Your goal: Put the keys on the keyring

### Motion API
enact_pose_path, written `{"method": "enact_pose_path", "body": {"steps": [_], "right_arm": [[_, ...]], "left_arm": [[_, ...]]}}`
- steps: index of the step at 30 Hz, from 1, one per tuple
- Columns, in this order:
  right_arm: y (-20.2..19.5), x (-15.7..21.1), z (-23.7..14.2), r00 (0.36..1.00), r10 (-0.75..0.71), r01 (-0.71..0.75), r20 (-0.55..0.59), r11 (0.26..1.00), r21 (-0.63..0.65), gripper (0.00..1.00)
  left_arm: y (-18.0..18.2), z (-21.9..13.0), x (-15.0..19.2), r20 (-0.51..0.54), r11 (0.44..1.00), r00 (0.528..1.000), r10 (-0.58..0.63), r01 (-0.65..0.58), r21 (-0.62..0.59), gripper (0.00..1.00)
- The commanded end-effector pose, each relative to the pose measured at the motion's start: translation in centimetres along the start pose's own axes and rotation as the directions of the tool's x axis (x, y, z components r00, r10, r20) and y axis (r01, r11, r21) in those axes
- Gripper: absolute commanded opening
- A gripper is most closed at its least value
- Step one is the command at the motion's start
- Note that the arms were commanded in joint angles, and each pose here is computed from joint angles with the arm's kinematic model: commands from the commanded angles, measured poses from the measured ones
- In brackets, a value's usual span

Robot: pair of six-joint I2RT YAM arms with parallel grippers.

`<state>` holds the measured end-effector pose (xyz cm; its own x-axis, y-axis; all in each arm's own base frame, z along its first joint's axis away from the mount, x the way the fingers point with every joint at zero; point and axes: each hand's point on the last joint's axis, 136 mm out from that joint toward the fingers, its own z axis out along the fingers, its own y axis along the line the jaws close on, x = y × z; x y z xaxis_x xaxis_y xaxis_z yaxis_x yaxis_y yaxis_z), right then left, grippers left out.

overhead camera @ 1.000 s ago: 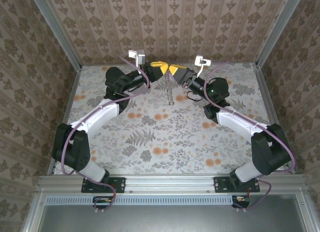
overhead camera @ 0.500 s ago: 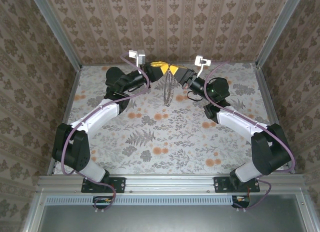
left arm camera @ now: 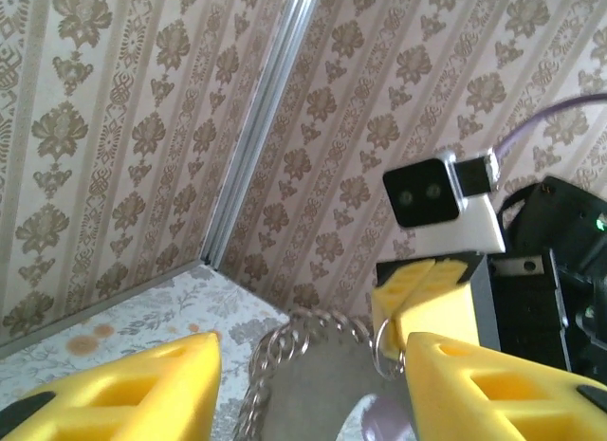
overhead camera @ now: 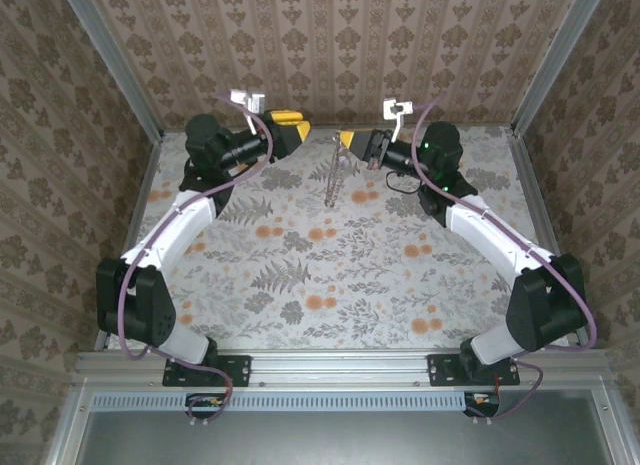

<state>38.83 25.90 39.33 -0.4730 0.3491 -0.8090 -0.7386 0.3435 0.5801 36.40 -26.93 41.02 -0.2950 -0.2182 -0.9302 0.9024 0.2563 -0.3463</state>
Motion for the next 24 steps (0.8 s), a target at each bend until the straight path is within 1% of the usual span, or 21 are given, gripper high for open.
{"method": "enact_pose_path", "body": {"steps": [1,4,8,10,13,15,24], "right_arm": [[1.4,0.0,-0.2,0.988,-0.106,0.100,-0.111,0.993,-0.057,0.00],[1.2,-0.2,-0.2,0.977,-0.142,0.132,-0.159,0.989,-0.072,0.00],[0.9,-0.3,-0.3,0.962,-0.168,0.147,-0.215,0.983,-0.112,0.00],[1.0,-0.2,-0.4,0.955,-0.176,0.146,-0.240,0.980,-0.139,0.00],[1.0,0.0,-0.4,0.946,-0.176,0.133,-0.271,0.976,-0.170,0.00],[1.0,0.2,-0.4,0.943,-0.170,0.120,-0.287,0.975,-0.185,0.00],[0.8,0.5,-0.1,0.941,-0.143,0.084,-0.306,0.977,-0.197,0.00]], "left_arm": [[-2.7,-0.5,-0.1,-0.119,0.996,0.990,0.078,-0.072,0.060,0.58],[-3.2,-0.5,0.3,-0.190,0.993,0.977,0.099,-0.084,0.084,0.60],[-3.4,-0.4,0.5,-0.244,0.989,0.965,0.101,-0.071,0.128,0.60],[-3.7,-0.3,0.5,-0.267,0.984,0.959,0.092,-0.047,0.171,0.57],[-4.2,-0.1,0.4,-0.297,0.972,0.952,0.079,-0.007,0.234,0.47],[-4.3,0.1,0.4,-0.309,0.966,0.948,0.069,0.014,0.257,0.43],[-3.8,1.1,1.4,-0.349,0.946,0.937,0.019,0.096,0.310,0.40]]}}
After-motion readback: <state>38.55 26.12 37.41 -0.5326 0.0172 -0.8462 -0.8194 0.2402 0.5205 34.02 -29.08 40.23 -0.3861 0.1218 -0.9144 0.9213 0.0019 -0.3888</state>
